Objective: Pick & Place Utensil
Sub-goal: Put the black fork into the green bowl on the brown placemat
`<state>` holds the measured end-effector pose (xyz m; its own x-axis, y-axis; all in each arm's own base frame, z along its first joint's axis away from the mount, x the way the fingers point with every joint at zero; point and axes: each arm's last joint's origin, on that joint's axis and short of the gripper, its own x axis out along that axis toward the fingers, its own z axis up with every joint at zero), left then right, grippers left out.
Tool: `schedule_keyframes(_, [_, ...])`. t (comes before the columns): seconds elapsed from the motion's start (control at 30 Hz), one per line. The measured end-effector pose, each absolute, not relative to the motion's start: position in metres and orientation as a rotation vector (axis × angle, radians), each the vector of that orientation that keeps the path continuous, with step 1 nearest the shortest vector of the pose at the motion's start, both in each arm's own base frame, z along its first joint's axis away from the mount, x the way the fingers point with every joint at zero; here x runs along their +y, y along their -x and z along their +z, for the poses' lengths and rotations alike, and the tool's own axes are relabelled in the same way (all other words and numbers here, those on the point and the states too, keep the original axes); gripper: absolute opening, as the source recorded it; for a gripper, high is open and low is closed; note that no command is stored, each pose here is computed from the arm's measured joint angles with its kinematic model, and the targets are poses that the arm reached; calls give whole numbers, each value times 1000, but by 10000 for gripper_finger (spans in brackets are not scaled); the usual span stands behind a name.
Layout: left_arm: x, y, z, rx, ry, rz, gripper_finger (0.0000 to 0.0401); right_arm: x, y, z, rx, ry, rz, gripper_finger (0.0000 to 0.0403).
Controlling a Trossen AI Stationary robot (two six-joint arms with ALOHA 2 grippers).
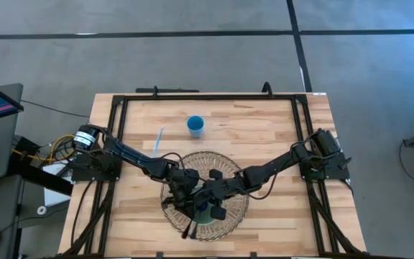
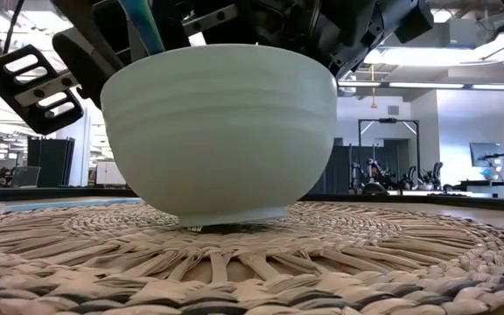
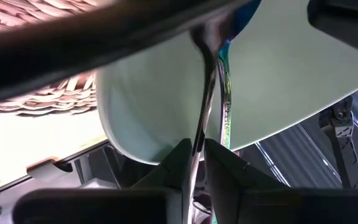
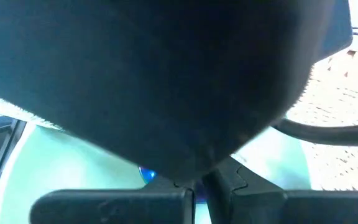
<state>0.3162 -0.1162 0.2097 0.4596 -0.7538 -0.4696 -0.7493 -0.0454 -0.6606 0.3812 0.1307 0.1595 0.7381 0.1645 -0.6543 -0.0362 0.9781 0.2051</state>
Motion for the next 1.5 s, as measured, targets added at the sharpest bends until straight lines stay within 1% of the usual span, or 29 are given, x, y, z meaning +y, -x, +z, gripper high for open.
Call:
schedule_keyframes(0.4, [-122, -312, 217, 1270, 1747, -62, 46, 135, -380, 160, 733, -182, 134, 12])
schedule_keyframes(0.67, [-126, -304, 233, 1144, 1612, -150, 47, 138, -381, 163, 704, -187, 144, 12])
schedule_keyframes(0.73, [-126, -301, 239, 1100, 1560, -195, 47, 138, -380, 162, 710, -186, 145, 12])
schedule_keyframes(0.8, [-128, -300, 256, 1002, 1500, -291, 47, 138, -379, 154, 746, -176, 140, 12])
schedule_keyframes(0.87, [-127, -296, 261, 961, 1428, -320, 47, 137, -376, 152, 775, -169, 133, 12])
schedule_keyframes(0.93, [-126, -291, 266, 910, 1313, -365, 47, 137, -377, 157, 757, -174, 136, 12])
schedule_keyframes(1.03, [-121, -280, 287, 765, 1148, -447, 47, 136, -374, 159, 779, -169, 130, 12])
schedule_keyframes(1.13, [-116, -273, 293, 699, 1059, -406, 47, 136, -377, 162, 746, -212, 117, 12])
schedule_keyframes(1.27, [-112, -268, 302, 645, 1026, -394, 47, 141, -379, 170, 734, -213, 132, 9])
schedule_keyframes(1.37, [-113, -269, 294, 682, 994, -369, 47, 142, -379, 170, 744, -209, 133, 2])
schedule_keyframes(1.5, [-114, -273, 285, 713, 975, -339, 47, 141, -379, 170, 747, -209, 130, 2])
